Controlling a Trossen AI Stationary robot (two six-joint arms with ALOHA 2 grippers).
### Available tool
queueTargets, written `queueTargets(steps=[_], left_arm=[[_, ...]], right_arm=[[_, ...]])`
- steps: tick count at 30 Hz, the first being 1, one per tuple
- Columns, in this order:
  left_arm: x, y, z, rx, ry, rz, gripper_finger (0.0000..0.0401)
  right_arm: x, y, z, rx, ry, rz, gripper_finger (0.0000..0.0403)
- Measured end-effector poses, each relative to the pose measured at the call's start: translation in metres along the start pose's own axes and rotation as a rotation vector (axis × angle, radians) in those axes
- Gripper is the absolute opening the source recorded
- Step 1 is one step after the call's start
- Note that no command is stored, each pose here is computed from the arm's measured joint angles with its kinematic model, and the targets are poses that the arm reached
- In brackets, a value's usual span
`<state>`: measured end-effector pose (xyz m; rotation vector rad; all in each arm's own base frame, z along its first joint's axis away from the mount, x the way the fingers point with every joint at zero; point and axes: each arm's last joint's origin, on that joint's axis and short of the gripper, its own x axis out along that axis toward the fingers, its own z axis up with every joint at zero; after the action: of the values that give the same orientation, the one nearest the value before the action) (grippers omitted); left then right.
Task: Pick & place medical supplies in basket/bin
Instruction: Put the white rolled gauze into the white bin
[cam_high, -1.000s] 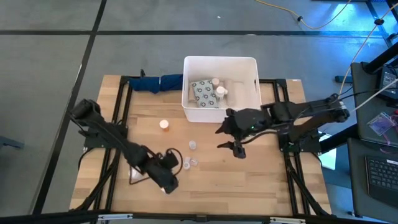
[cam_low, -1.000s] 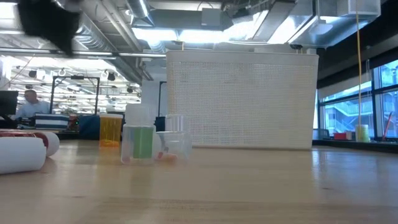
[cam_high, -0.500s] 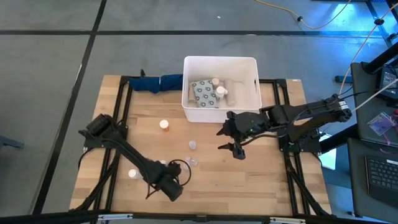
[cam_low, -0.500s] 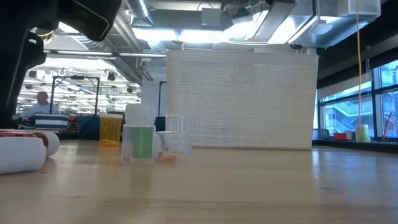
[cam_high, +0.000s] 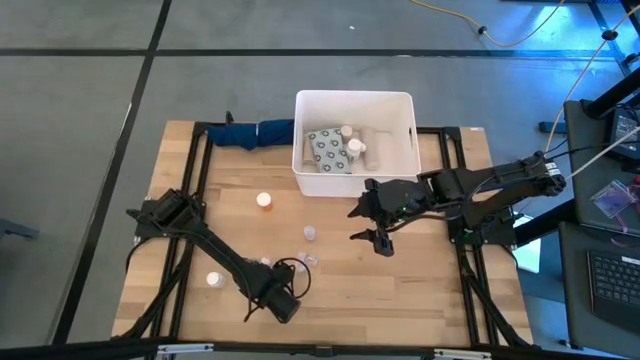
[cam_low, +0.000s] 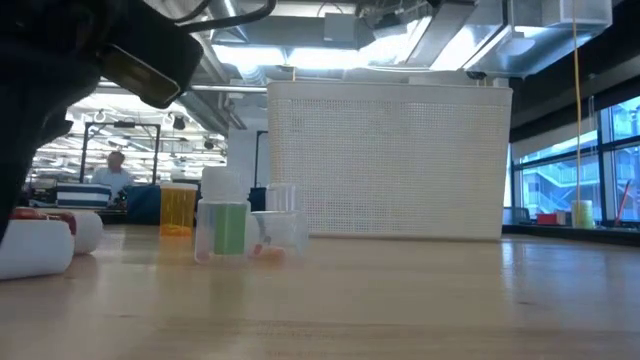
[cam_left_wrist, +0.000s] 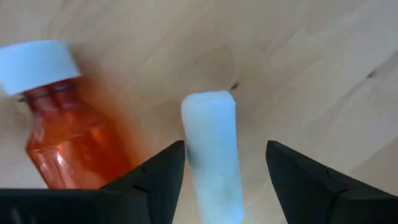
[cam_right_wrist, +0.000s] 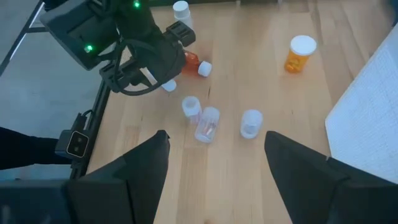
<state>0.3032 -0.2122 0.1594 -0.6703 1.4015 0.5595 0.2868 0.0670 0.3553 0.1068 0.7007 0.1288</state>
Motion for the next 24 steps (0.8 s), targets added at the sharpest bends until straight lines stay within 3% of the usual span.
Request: queueTargets(steps=[16,21,24], left_arm=[[0.006,0.008,0.001,0.027,0.085,0.028,0.0087],[-0.006,0.010,0.002,0.029,0.063,0.008,0.0039],[-0.021,0.014,0.002,0.028,0.025,-0.017,0.0030]], right_arm=[[0.000,0.000,0.000,-0.004,0.002,-0.001,0.0265],[0.000,0.000,0.000,-0.007,0.002,-0.001,0.0265],[0.000,0.000,0.000,-0.006,0.002,-0.001,0.0265]])
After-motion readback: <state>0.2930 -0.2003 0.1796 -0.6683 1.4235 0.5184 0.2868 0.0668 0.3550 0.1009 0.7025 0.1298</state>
